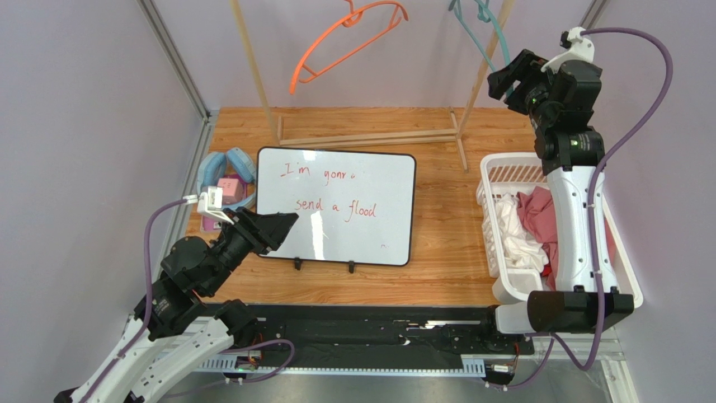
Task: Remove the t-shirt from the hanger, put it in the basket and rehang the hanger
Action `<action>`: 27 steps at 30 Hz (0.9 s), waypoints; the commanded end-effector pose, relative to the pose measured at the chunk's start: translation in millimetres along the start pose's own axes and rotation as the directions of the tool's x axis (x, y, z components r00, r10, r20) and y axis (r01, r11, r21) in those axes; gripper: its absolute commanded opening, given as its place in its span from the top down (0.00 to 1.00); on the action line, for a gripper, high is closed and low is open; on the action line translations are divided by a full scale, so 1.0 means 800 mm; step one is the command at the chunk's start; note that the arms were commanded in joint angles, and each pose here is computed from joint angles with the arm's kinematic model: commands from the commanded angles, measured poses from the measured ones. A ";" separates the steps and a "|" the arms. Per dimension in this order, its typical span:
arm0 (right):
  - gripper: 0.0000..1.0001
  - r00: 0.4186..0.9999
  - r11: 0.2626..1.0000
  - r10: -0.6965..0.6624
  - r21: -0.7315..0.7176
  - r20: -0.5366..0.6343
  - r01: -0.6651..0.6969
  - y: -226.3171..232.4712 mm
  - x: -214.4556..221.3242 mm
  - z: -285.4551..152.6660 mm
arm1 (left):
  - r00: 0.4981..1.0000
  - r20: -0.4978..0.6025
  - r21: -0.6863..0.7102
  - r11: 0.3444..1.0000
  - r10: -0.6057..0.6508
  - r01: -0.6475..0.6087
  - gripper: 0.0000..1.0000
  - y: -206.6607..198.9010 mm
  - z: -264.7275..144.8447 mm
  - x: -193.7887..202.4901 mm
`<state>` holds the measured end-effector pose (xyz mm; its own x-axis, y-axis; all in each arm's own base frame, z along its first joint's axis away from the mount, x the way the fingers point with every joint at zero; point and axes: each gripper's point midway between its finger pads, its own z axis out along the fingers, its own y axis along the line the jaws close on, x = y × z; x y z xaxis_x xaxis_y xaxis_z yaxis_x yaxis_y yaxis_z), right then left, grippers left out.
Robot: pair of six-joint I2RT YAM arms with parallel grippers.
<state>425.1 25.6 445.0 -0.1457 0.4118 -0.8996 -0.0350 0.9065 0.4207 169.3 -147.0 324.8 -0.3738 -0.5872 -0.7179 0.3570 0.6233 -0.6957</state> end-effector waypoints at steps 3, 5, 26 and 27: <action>0.21 0.980 0.960 -0.188 0.198 -0.059 0.196 -0.025 0.017 -0.066 | 0.999 -0.031 0.034 0.999 -0.014 0.015 0.38 -0.007 0.006 0.010; 0.19 0.971 0.942 -0.217 0.240 -0.100 0.235 -0.026 0.031 -0.086 | 0.999 -0.041 0.050 0.998 -0.022 0.024 0.38 -0.009 0.011 0.016; 0.00 0.837 0.788 0.000 -0.516 -0.547 -0.337 0.143 0.448 -0.237 | 0.928 -0.355 0.398 0.880 -0.113 0.260 0.36 0.013 0.005 0.195; 0.00 0.841 0.790 0.021 -0.507 -0.541 -0.346 0.134 0.456 -0.240 | 0.921 -0.375 0.389 0.883 -0.108 0.262 0.35 0.027 0.002 0.212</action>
<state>187.0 239.9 155.9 -0.7119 0.1174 -0.6924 -0.4441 0.6885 0.5734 138.2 -226.0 173.4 -0.7019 -0.4064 -0.5850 0.4443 0.3922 -0.8055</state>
